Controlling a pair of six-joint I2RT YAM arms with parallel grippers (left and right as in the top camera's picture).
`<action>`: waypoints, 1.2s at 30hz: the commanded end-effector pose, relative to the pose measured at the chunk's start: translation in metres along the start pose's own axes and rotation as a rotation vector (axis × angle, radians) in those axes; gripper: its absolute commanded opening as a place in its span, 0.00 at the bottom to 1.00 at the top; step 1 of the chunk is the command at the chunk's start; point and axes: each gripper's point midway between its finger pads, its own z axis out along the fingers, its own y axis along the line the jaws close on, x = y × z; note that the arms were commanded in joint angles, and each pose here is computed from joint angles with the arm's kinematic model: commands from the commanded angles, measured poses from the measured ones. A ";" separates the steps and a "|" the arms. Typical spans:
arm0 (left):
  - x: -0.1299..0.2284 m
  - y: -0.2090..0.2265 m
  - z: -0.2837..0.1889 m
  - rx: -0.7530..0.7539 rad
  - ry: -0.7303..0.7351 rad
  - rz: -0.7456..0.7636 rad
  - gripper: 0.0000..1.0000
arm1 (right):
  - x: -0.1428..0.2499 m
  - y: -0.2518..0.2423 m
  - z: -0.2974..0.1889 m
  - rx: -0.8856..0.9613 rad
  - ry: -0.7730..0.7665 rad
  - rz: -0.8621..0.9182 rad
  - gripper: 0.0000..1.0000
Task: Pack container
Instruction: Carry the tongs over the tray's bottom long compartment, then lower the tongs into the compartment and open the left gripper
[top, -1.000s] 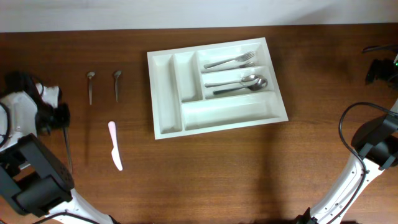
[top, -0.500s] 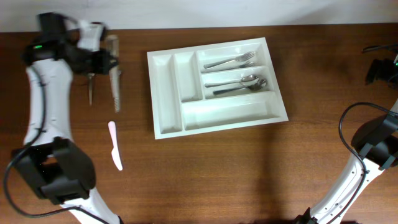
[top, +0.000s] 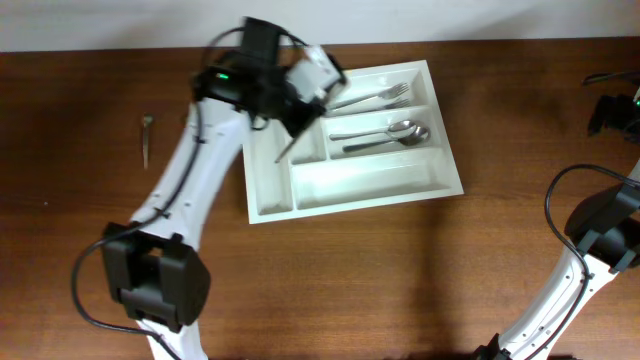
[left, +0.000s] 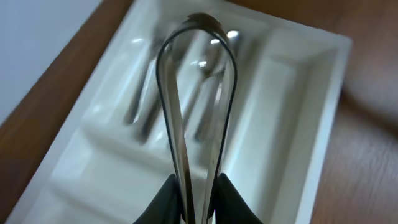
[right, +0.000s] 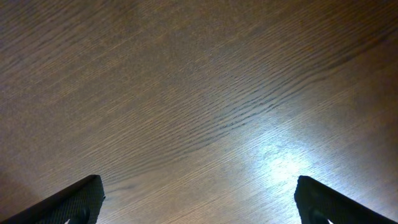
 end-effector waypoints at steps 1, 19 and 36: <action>-0.014 -0.018 0.012 -0.028 0.032 0.168 0.13 | 0.001 0.000 0.000 -0.005 0.002 -0.008 0.99; -0.001 -0.067 0.100 0.028 0.148 0.206 0.22 | 0.001 0.000 0.000 -0.005 0.002 -0.008 0.99; 0.027 -0.076 0.114 0.073 0.245 0.179 0.27 | 0.001 0.000 0.000 -0.005 0.002 -0.008 0.99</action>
